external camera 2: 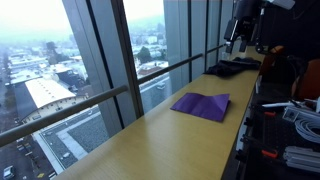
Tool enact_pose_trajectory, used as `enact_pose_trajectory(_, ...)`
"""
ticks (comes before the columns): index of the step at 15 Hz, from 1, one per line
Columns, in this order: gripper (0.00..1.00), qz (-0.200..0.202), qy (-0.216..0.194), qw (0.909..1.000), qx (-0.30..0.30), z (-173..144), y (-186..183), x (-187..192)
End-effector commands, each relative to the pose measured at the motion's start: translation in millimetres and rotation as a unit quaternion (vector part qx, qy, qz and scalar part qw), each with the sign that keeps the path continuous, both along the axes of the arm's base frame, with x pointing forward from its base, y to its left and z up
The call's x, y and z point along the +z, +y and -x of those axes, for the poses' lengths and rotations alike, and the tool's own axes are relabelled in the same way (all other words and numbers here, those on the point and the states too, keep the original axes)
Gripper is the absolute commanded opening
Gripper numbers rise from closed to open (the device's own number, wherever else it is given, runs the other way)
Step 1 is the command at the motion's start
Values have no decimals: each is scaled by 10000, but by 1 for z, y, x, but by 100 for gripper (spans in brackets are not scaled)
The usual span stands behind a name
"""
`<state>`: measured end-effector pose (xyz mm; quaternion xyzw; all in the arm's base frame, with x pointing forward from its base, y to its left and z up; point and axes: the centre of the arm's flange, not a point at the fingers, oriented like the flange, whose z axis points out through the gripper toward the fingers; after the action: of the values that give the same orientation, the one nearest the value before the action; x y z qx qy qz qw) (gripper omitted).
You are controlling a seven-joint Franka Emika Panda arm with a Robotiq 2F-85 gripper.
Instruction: Open the purple file holder
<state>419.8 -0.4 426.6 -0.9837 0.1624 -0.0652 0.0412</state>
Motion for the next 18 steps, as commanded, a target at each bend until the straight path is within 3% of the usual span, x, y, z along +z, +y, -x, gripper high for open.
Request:
enact_pose_trajectory(1,100,108,81,9999,-8,-31,-39,-39)
enact_pose_trajectory(10,100,210,169,9996,89,-76,-103,-123)
enact_pose_trajectory(18,100,263,599,9978,-143,-102,-136,-192)
